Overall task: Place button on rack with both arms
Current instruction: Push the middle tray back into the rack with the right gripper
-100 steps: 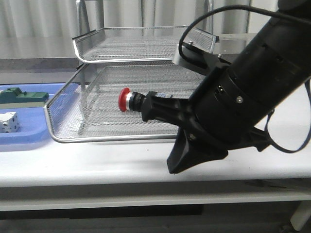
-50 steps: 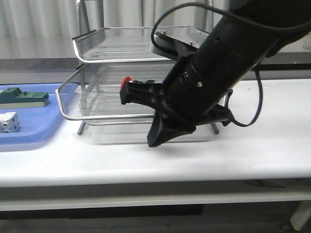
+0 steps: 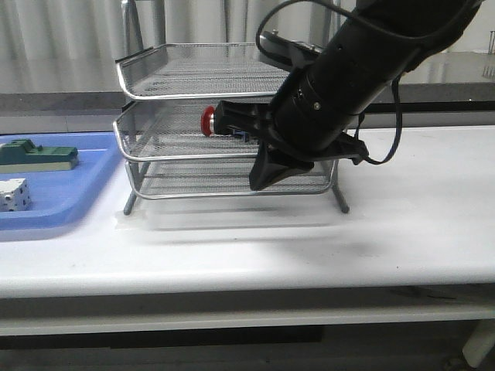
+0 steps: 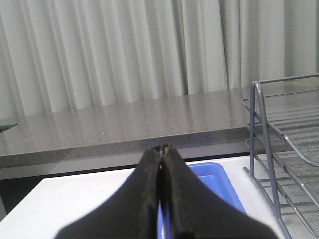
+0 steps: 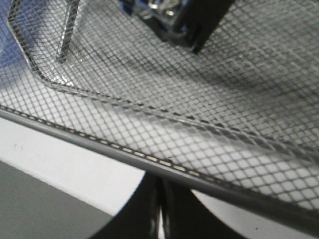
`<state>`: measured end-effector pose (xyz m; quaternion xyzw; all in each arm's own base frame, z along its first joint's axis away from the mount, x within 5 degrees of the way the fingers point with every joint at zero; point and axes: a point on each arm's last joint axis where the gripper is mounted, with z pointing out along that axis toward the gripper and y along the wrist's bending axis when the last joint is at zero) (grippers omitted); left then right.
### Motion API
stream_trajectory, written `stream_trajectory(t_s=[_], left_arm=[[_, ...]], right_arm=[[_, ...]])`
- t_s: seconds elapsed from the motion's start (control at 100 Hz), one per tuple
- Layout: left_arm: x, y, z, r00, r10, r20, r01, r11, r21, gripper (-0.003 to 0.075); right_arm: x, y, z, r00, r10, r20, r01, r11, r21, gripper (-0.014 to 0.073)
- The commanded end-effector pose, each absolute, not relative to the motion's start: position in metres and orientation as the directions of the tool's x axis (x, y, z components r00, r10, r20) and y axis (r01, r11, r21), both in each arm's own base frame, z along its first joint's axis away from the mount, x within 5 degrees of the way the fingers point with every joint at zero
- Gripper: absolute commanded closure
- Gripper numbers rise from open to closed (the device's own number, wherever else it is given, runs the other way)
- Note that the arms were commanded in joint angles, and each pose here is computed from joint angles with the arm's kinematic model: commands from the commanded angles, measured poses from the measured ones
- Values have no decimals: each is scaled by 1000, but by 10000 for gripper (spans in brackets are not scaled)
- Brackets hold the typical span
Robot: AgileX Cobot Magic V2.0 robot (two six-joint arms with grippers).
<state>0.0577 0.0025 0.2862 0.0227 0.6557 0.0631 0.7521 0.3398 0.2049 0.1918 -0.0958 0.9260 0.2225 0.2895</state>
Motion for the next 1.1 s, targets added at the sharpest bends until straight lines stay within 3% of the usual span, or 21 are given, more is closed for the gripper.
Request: stream_trajectory(t_s=[0.0,0.19,0.48,1.09], left_arm=[[56,4,301,223,108,-969,-85,992,92,741],[56,4,301,223,108,-969,-85,992,92,741],[56,4,301,223,108,-969,-85,992,92,741],[56,4,301,223,108,-969,-85,992,92,741]], right_arm=[[349,200,224,-736,-8,-677,-328,879,345,662],[352,197,225,-709,-13,-705,-333,887,319,662],[345,198,227,-746,-48,-665,-352,875,332,662],[311,175,268,-731,-148,-666,-432,856,284,652]])
